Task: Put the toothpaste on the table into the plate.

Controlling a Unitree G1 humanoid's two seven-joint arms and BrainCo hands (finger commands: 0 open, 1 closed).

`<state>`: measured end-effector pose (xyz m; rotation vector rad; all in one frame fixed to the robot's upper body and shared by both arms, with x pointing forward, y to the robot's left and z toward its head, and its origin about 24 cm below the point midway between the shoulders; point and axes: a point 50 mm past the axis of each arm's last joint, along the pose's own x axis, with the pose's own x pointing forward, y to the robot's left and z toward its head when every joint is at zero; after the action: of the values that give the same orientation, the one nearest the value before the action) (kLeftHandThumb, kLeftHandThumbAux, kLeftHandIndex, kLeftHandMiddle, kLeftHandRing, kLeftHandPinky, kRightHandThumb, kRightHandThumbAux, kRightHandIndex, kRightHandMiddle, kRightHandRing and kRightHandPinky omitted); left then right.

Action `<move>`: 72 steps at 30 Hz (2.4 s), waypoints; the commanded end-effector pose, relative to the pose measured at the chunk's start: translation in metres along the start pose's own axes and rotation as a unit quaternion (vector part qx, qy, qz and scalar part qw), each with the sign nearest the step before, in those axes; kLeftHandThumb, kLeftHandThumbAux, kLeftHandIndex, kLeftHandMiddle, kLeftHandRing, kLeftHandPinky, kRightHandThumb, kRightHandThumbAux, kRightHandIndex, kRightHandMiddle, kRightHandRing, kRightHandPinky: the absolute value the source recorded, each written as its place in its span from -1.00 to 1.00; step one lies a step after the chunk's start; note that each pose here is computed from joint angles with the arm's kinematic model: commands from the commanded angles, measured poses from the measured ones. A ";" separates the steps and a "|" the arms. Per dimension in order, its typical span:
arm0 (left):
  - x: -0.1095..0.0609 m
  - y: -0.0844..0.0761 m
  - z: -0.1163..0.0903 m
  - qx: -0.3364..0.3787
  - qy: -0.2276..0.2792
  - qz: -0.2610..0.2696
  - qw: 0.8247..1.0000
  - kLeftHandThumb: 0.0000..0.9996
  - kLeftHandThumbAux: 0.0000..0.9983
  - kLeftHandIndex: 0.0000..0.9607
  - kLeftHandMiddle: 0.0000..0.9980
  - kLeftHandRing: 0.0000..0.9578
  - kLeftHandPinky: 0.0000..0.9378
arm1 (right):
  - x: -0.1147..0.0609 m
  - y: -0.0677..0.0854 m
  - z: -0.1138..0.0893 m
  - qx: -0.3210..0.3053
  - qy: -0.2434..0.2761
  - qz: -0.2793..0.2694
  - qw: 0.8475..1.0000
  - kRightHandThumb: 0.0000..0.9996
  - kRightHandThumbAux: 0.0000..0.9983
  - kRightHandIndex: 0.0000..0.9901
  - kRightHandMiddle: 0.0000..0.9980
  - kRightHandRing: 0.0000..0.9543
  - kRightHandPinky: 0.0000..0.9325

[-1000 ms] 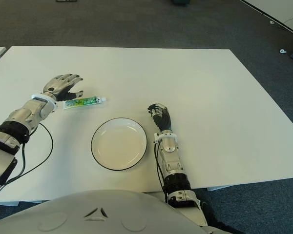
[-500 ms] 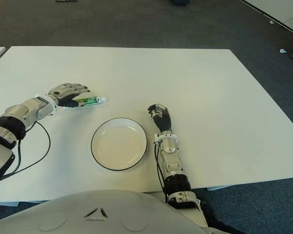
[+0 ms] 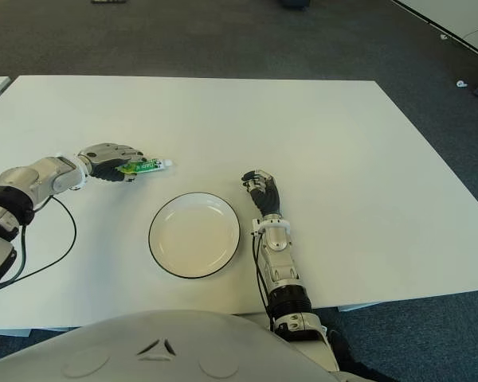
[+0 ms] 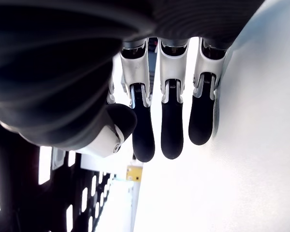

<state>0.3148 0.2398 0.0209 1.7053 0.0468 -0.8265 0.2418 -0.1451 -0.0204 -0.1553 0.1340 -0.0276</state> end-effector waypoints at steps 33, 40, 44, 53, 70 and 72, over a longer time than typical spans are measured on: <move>0.014 -0.037 0.016 -0.047 0.023 -0.091 0.994 0.16 -0.47 -1.00 -1.00 -1.00 -0.97 | -0.008 -0.006 -0.007 -0.001 0.011 -0.004 1.000 0.43 0.47 -0.15 -0.10 -0.11 -0.07; 0.017 -0.043 0.018 -0.090 0.044 -0.087 0.991 0.19 -0.46 -1.00 -1.00 -1.00 -0.95 | -0.009 -0.006 -0.007 -0.002 0.012 -0.006 1.000 0.43 0.47 -0.15 -0.10 -0.11 -0.06; 0.019 -0.048 0.021 -0.115 0.055 -0.079 0.989 0.19 -0.47 -1.00 -1.00 -1.00 -0.96 | -0.010 -0.008 -0.007 -0.005 0.014 -0.007 1.000 0.43 0.47 -0.15 -0.09 -0.10 -0.06; 0.021 -0.051 0.023 -0.118 0.057 -0.075 0.989 0.22 -0.47 -1.00 -1.00 -1.00 -0.94 | -0.011 -0.009 -0.007 -0.008 0.014 -0.010 1.000 0.43 0.47 -0.15 -0.10 -0.11 -0.07; 0.019 -0.043 0.019 -0.163 0.075 -0.006 0.984 0.44 0.04 -0.14 0.07 0.13 0.18 | -0.012 -0.012 -0.006 -0.004 0.014 -0.013 1.000 0.43 0.47 -0.15 -0.09 -0.10 -0.07; 0.019 -0.042 0.019 -0.171 0.076 0.012 0.982 0.45 0.24 -0.11 0.22 0.28 0.32 | -0.012 -0.013 -0.006 -0.004 0.014 -0.013 1.000 0.43 0.47 -0.15 -0.09 -0.10 -0.07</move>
<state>0.3175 0.2269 -0.0063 1.4701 0.2004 -0.6075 0.2316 -0.1557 -0.0191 -0.1684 0.1360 -0.0521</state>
